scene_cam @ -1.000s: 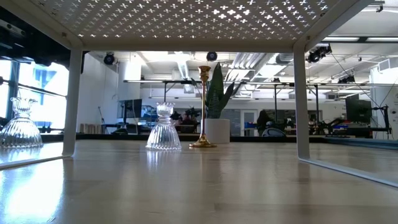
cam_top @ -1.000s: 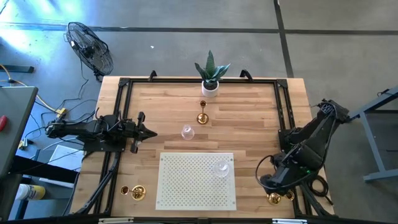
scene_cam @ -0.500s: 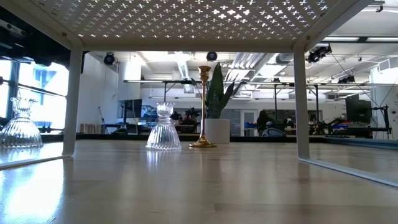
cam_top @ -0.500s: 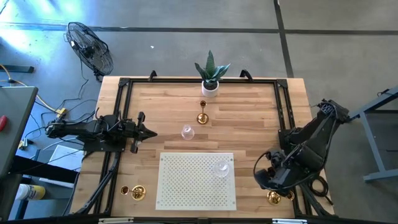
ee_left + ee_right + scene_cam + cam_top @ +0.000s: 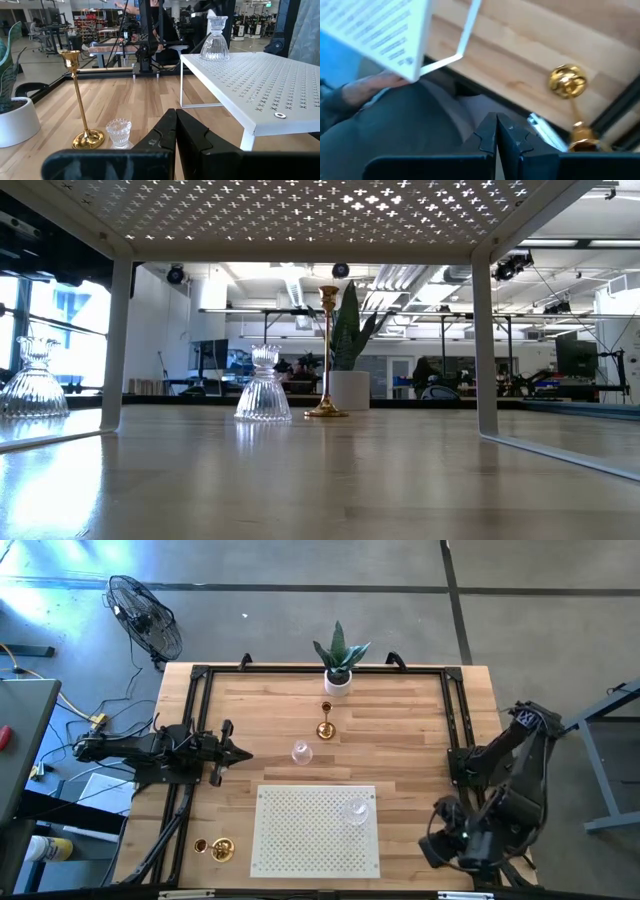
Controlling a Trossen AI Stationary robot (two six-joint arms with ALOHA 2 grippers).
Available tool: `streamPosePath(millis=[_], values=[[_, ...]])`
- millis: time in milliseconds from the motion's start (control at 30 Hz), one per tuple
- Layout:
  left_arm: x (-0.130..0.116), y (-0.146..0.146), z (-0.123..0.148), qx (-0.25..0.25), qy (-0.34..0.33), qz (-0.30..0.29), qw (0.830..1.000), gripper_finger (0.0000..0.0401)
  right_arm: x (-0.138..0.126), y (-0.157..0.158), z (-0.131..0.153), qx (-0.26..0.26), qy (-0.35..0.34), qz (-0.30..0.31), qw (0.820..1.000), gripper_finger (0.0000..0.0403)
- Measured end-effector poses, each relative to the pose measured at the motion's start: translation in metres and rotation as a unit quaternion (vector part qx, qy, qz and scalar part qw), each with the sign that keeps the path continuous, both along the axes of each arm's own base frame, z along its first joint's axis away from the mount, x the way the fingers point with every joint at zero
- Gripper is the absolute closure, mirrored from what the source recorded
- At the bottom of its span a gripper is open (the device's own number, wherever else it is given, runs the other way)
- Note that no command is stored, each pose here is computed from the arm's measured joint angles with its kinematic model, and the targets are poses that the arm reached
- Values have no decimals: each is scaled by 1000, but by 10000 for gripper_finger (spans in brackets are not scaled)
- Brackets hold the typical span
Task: Pick & Place candle stick holders
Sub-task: Put the bottom right gold candle holder on the shelf
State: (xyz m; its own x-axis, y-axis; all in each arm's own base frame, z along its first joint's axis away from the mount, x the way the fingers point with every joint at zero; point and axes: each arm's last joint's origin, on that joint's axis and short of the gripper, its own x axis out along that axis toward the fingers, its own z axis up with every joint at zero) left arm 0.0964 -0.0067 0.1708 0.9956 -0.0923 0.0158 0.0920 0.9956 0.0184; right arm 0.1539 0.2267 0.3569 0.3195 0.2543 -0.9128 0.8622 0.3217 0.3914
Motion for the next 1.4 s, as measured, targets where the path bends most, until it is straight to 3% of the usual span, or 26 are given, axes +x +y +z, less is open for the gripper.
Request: streamPosePath(millis=[233, 400, 633, 900, 1133, 1300, 1400], values=[[0, 0, 0, 0, 0, 0, 1000, 400, -11, 21, 2, 44, -25, 12, 999, 401], [0, 0, 0, 0, 0, 0, 1000, 400, -12, 22, 3, 41, -43, 8, 998, 402], [0, 0, 0, 0, 0, 0, 1000, 400, -5, 11, 1, 35, -7, -10, 999, 401], [0, 0, 0, 0, 0, 0, 1000, 400, 4, -31, 7, 50, 138, -51, 988, 400], [0, 0, 0, 0, 0, 0, 1000, 400, 19, -80, 18, 66, 145, -50, 986, 402], [0, 0, 0, 0, 0, 0, 1000, 400, 28, -119, 20, 94, 193, -36, 976, 402], [0, 0, 0, 0, 0, 0, 1000, 400, 39, -137, 20, 112, 168, -18, 979, 401]])
